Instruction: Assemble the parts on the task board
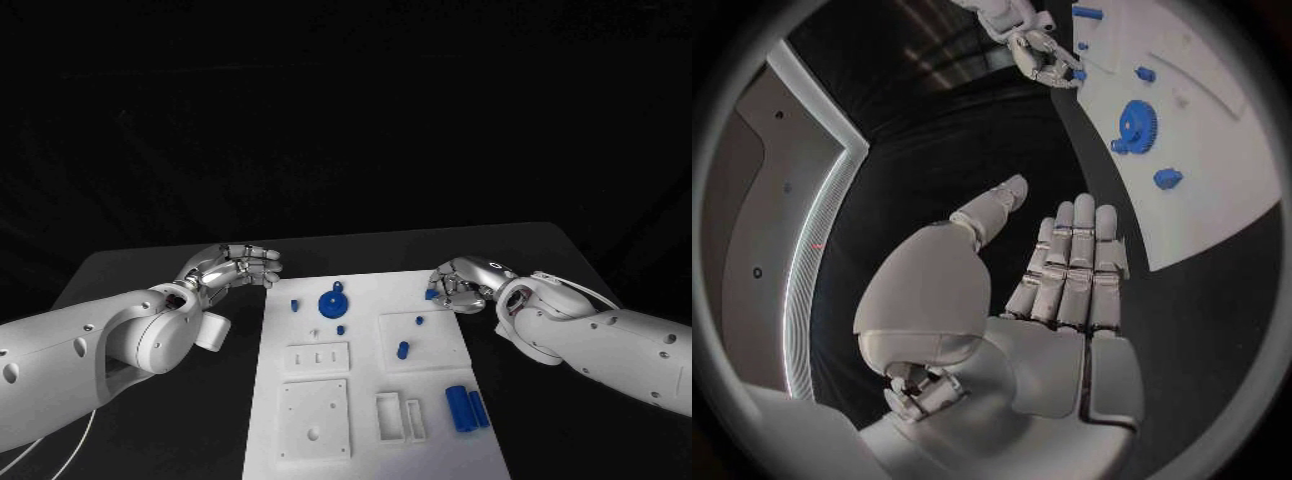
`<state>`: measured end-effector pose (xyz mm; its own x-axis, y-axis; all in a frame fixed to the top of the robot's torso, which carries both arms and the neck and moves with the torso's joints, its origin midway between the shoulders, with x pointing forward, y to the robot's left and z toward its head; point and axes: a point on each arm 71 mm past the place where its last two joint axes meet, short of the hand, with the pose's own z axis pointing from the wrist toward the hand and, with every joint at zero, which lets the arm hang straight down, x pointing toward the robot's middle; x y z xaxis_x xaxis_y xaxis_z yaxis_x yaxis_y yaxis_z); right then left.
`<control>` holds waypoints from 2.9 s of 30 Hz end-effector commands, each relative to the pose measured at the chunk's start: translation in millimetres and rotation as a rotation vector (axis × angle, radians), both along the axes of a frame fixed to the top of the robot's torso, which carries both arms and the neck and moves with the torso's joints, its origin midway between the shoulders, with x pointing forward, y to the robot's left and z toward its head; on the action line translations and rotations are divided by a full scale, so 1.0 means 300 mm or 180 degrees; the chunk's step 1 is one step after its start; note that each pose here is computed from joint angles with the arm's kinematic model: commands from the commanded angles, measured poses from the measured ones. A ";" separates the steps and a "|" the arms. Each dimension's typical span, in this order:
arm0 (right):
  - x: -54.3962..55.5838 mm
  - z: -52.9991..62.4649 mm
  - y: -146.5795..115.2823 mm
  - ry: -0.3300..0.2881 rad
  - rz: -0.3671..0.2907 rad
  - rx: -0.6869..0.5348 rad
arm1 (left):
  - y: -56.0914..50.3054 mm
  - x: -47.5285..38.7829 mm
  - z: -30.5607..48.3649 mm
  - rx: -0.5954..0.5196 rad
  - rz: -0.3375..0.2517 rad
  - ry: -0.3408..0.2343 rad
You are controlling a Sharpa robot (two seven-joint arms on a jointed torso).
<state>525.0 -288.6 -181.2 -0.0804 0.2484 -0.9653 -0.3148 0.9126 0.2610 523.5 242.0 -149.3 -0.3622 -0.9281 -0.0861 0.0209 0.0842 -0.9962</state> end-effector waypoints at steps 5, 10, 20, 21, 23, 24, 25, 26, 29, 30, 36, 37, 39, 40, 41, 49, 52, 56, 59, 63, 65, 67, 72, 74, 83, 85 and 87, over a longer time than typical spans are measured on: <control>0.000 0.001 0.000 -0.0056 -0.0014 -0.0060 | -0.012 -0.005 0.001 0.0062 -0.0118 -0.0018; 0.001 -0.001 -0.002 -0.0032 -0.0027 -0.0046 | -0.010 -0.005 0.001 0.0064 -0.0112 -0.0020; 0.002 -0.002 -0.006 -0.0004 -0.0043 -0.0023 | -0.010 -0.005 0.001 0.0067 -0.0101 -0.0022; 0.001 -0.002 -0.007 -0.0004 -0.0044 -0.0023 | -0.010 -0.005 0.001 0.0067 -0.0103 -0.0021; 0.001 -0.002 -0.007 -0.0007 -0.0042 -0.0015 | -0.009 -0.005 0.001 0.0067 -0.0102 -0.0021; 0.001 -0.002 -0.007 -0.0007 -0.0036 -0.0012 | -0.009 -0.005 0.001 0.0067 -0.0102 -0.0022; 0.001 -0.002 -0.006 -0.0006 -0.0031 -0.0010 | -0.009 -0.005 0.001 0.0067 -0.0101 -0.0022; 0.001 -0.002 -0.006 -0.0004 -0.0026 -0.0007 | -0.009 -0.005 0.001 0.0067 -0.0101 -0.0021; 0.000 -0.002 -0.004 0.0002 -0.0005 0.0005 | -0.010 -0.005 0.001 0.0066 -0.0103 -0.0021; 0.000 -0.003 -0.004 0.0017 0.0007 -0.0001 | -0.010 -0.005 0.001 0.0067 -0.0104 -0.0020; 0.001 -0.011 -0.008 0.0097 0.0016 -0.0044 | -0.009 -0.005 0.001 0.0068 -0.0103 -0.0018; 0.001 -0.011 -0.007 0.0106 0.0024 -0.0047 | -0.009 -0.005 0.001 0.0068 -0.0102 -0.0017; 0.000 -0.012 -0.004 0.0114 0.0038 -0.0047 | -0.009 -0.005 0.000 0.0069 -0.0102 -0.0015; 0.000 -0.012 -0.003 0.0119 0.0042 -0.0048 | -0.009 -0.005 0.000 0.0069 -0.0103 -0.0014; -0.001 -0.013 -0.001 0.0132 0.0048 -0.0052 | -0.010 -0.005 0.000 0.0069 -0.0104 -0.0012; -0.001 -0.020 -0.001 0.0236 0.0045 -0.0031 | -0.008 -0.004 -0.001 0.0080 -0.0091 0.0004; 0.000 -0.017 -0.003 0.0221 0.0028 0.0032 | -0.008 -0.005 -0.002 0.0082 -0.0092 0.0010; 0.002 -0.017 -0.012 0.0277 -0.0045 0.0231 | -0.009 -0.005 -0.002 0.0084 -0.0095 0.0016; 0.003 -0.015 -0.013 0.0267 -0.0067 0.0285 | -0.008 -0.005 -0.002 0.0087 -0.0095 0.0020; 0.003 -0.013 -0.014 0.0242 -0.0081 0.0290 | -0.009 -0.005 -0.002 0.0087 -0.0095 0.0020; 0.003 -0.013 -0.014 0.0236 -0.0089 0.0290 | -0.009 -0.005 -0.003 0.0087 -0.0097 0.0021; 0.003 -0.011 -0.013 0.0222 -0.0094 0.0295 | -0.008 -0.005 -0.003 0.0087 -0.0096 0.0021; 0.003 -0.010 -0.011 0.0211 -0.0105 0.0320 | -0.008 -0.005 -0.003 0.0087 -0.0098 0.0023; 0.004 -0.010 -0.011 0.0223 -0.0124 0.0375 | -0.008 -0.005 -0.003 0.0087 -0.0097 0.0024; 0.003 -0.015 -0.004 0.0445 -0.0205 0.0796 | -0.006 -0.004 -0.003 0.0092 -0.0095 0.0031; -0.001 -0.016 -0.001 0.0535 -0.0216 0.0943 | -0.005 -0.003 -0.004 0.0092 -0.0093 0.0030; -0.005 -0.018 0.001 0.0634 -0.0217 0.1084 | -0.005 -0.002 -0.004 0.0093 -0.0091 0.0030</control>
<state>524.4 -288.4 -184.8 -0.1809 0.4664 -0.8659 -0.2148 0.8404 0.4975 523.1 242.3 -151.0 -0.3727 -0.9215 -0.1096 0.0081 0.1148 -0.9934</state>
